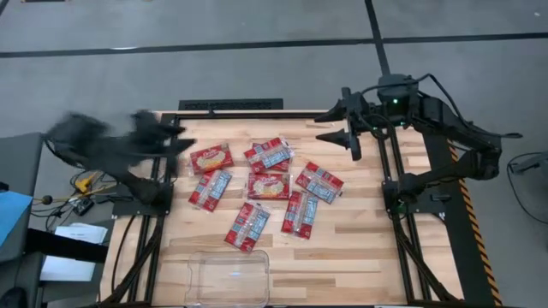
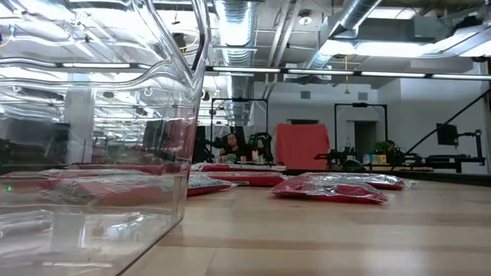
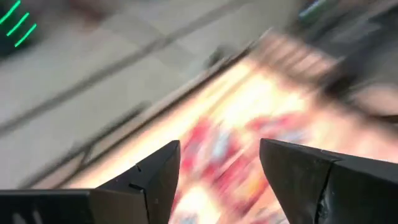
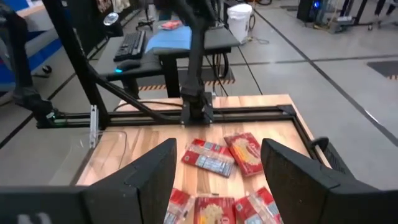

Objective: Sort popcorn bags into baskets
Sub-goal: Put the red popcorn bag into the transparent bin

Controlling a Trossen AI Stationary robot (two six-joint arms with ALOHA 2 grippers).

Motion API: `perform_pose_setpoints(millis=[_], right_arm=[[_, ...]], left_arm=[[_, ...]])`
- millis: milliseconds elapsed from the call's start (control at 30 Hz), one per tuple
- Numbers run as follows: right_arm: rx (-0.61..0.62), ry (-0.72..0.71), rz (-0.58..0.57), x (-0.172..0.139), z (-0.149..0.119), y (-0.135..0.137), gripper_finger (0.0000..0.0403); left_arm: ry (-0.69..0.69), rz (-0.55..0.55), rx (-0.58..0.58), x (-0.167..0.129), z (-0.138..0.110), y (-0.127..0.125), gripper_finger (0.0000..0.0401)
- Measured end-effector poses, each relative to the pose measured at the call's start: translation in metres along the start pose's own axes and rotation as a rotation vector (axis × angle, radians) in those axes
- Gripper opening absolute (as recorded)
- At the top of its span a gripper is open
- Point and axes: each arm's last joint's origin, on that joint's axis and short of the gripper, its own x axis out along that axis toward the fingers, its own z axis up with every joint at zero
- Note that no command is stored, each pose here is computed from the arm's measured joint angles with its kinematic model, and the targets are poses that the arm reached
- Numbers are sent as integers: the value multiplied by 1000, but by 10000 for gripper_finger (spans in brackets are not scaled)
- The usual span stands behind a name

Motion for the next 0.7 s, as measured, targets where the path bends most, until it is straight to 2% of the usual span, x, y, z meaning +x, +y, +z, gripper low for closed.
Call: perform_pose_setpoints(millis=[67,133,267,333,433,500,700], right_arm=[[21,17,-5,3,-2,-2,260],[46,41,-8,8,-4,-4,260],[75,75,-12,10,-8,-6,260],[81,98,-13,10,-10,-6,260],[99,143,-13,13,-15,-6,260],[107,165,-11,12,-17,-5,260],[118,212,-10,15,-22,-5,260]], left_arm=[[126,73,-14,28,-12,-3,213],[223,69,-14,49,-18,5,213],[319,-87,27,105,-35,8,213],[407,-127,52,133,-51,21,213],[501,3,47,160,-80,58,213],[620,79,86,172,-110,78,213],[783,100,254,176,-171,100,213]])
